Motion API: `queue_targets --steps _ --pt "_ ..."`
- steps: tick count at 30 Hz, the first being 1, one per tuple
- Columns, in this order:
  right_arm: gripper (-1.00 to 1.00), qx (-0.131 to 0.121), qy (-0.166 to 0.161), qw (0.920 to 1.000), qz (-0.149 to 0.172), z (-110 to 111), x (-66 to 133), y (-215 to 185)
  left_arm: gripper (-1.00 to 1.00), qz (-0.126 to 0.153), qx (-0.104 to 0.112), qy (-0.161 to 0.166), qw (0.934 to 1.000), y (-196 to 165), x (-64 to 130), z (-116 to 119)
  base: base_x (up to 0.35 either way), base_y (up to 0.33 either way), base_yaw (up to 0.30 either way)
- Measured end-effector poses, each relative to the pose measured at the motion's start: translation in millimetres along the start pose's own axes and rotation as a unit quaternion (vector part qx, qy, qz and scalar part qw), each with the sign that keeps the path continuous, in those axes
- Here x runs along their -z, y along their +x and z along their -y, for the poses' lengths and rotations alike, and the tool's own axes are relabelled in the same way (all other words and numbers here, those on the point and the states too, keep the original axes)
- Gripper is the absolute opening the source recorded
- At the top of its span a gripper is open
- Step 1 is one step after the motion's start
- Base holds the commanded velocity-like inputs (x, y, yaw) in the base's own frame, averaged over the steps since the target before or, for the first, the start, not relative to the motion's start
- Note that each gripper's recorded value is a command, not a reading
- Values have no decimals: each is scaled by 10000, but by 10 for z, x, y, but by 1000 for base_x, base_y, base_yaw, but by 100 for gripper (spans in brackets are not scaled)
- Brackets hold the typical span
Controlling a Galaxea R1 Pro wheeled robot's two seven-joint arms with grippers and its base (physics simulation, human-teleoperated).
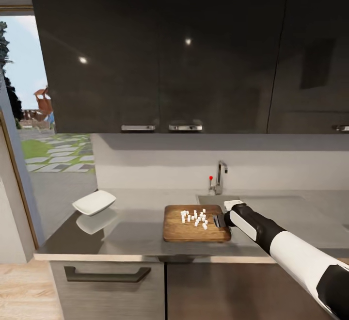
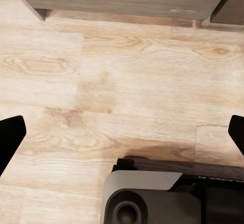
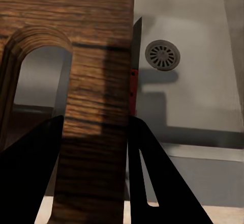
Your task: In the kitchen, take the Vidalia onion out of the sink, dice it on the chopping board with the paring knife, put the diced onion into the bowl on the countertop, then place both the paring knife and the chopping board into the sink.
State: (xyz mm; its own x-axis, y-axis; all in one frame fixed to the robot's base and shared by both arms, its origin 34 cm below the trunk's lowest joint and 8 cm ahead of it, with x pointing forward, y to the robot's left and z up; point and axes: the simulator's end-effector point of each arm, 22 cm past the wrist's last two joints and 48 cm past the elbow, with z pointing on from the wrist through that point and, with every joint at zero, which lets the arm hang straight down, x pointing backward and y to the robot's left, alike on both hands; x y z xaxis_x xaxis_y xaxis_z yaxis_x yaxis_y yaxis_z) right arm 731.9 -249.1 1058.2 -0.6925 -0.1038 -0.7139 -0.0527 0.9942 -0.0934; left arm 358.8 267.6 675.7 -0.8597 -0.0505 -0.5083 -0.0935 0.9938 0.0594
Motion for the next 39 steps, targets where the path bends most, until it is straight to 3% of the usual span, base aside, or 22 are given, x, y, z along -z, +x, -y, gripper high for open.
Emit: queue_targets --steps 39 --pt "-100 -10 27 9996 297 27 293 -233 100 303 30 14 9995 -248 38 8 0 284 0"
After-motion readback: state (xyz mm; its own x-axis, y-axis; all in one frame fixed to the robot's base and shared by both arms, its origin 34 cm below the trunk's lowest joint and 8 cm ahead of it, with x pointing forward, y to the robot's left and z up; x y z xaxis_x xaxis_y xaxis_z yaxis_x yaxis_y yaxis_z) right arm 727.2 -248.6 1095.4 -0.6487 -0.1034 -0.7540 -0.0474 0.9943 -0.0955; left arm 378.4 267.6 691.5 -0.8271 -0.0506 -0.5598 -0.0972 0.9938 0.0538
